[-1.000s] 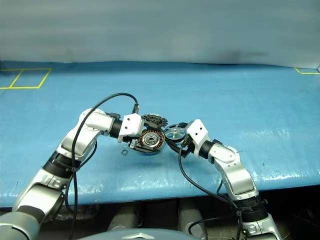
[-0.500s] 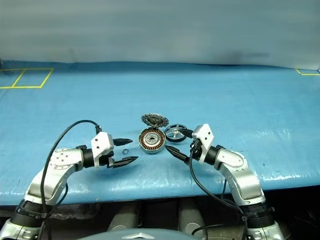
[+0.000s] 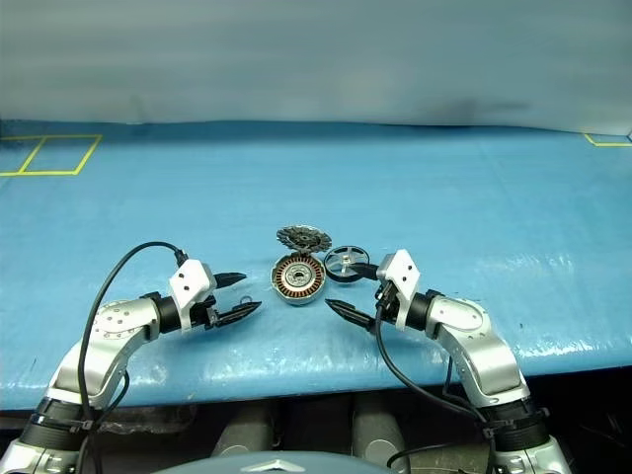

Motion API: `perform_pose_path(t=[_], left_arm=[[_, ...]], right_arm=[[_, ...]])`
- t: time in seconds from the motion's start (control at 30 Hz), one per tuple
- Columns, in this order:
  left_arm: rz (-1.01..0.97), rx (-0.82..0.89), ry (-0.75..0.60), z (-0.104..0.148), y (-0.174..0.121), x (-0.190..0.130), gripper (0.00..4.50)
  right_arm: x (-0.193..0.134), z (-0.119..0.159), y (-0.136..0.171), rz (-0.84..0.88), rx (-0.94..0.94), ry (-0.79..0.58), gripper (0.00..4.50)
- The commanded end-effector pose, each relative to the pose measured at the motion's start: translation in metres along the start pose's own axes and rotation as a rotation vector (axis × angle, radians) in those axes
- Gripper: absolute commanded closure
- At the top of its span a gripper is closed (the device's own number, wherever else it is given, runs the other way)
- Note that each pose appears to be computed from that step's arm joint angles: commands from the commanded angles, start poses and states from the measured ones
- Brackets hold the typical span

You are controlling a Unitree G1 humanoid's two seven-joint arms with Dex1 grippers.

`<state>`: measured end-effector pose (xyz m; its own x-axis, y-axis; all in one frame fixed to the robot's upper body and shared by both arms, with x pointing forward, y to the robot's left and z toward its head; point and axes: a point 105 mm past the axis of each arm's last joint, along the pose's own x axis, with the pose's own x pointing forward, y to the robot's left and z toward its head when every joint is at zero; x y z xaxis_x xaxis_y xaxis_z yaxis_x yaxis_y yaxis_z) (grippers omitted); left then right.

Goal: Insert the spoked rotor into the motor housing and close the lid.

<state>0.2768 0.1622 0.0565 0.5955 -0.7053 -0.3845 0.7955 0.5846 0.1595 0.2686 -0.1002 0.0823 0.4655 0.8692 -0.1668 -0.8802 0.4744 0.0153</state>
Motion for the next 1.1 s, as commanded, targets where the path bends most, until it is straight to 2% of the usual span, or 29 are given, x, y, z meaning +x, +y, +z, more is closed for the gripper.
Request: perform_pose_path(t=[0.03, 0.27, 0.47, 0.6, 0.8, 0.93, 1.03, 1.07, 1.1], left_arm=[[0.022, 0.000, -0.022, -0.002, -0.002, -0.003, 1.09], [0.050, -0.036, -0.057, -0.009, -0.009, -0.005, 1.09], [0.080, -0.062, -0.014, -0.026, -0.012, -0.006, 1.09], [0.154, -0.058, 0.004, -0.031, -0.003, -0.004, 1.09], [0.145, -0.049, 0.015, -0.032, -0.003, 0.005, 1.09], [0.140, -0.045, 0.018, -0.032, -0.003, 0.005, 1.95], [0.109, -0.063, 0.020, -0.032, -0.006, 0.003, 1.95], [0.096, -0.065, 0.033, -0.034, -0.008, 0.002, 2.35], [0.087, -0.065, 0.047, -0.036, -0.009, 0.001, 2.53]], right_arm=[[0.004, 0.012, 0.005, 0.028, -0.052, -0.038, 0.00], [0.007, 0.010, 0.003, 0.036, -0.070, -0.008, 0.00], [0.009, 0.011, 0.001, 0.032, -0.079, -0.008, 0.00], [0.010, 0.011, -0.001, 0.024, -0.078, -0.006, 0.00], [0.011, 0.007, -0.004, 0.014, -0.072, 0.007, 0.00], [0.011, 0.001, -0.004, 0.019, -0.058, 0.024, 0.00], [0.012, -0.003, -0.005, 0.012, -0.061, 0.035, 0.00], [0.012, -0.003, -0.006, 0.009, -0.064, 0.035, 0.00], [0.012, -0.003, -0.006, 0.009, -0.065, 0.035, 0.00]])
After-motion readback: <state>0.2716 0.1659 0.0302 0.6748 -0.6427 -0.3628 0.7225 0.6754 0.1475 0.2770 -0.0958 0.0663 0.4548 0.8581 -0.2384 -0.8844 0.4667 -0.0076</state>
